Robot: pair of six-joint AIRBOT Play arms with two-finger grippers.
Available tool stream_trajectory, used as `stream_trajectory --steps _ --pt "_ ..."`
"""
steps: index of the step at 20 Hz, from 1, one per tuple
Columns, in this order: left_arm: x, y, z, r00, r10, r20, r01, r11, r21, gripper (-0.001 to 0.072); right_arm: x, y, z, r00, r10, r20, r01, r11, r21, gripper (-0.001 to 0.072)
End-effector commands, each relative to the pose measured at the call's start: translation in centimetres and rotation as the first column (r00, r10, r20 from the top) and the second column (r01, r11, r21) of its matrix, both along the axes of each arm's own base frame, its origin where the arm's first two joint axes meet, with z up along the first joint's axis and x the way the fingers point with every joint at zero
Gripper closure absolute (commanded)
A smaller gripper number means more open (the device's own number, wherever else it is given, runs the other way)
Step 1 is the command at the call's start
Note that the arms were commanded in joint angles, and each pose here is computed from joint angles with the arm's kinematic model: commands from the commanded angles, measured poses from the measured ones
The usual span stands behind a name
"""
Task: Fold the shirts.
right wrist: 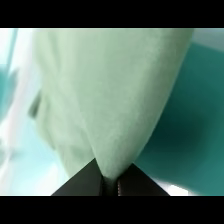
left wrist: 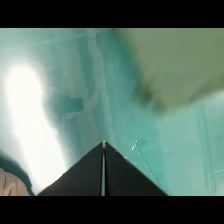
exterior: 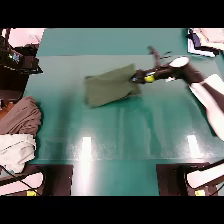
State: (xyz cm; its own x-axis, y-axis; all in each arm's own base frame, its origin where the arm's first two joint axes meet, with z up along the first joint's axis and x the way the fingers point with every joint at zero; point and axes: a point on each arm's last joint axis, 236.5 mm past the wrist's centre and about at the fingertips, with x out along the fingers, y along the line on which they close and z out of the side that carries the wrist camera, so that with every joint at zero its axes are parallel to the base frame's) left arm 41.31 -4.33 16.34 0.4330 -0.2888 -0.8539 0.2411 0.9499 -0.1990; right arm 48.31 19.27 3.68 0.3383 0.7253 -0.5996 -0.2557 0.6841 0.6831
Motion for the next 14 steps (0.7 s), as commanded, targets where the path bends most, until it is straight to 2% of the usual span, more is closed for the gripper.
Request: stream_trajectory --steps 1,7,11,14 --pt "-0.1 -1.3 0.2 1.0 -0.026 0.002 0.026 0.999 -0.02 0.068 0.0 -12.7 3.7 0.965 -0.244 0.094 0.252 0.965 -0.079 0.0699" --pt "-0.1 -7.0 0.8 0.988 -0.145 0.056 0.147 0.988 -0.037 0.068 -2.9 -30.7 9.7 0.791 -0.568 0.229 0.599 0.795 -0.098 0.07" --pt "-0.2 -8.9 1.1 0.981 -0.18 0.076 0.184 0.982 -0.045 0.068 -4.5 -37.1 13.0 0.705 -0.646 0.292 0.693 0.714 -0.094 0.0699" --pt "-0.2 -8.9 1.2 0.981 -0.179 0.077 0.183 0.982 -0.046 0.068 -5.0 -39.0 16.0 0.673 -0.651 0.352 0.717 0.691 -0.093 0.0699"
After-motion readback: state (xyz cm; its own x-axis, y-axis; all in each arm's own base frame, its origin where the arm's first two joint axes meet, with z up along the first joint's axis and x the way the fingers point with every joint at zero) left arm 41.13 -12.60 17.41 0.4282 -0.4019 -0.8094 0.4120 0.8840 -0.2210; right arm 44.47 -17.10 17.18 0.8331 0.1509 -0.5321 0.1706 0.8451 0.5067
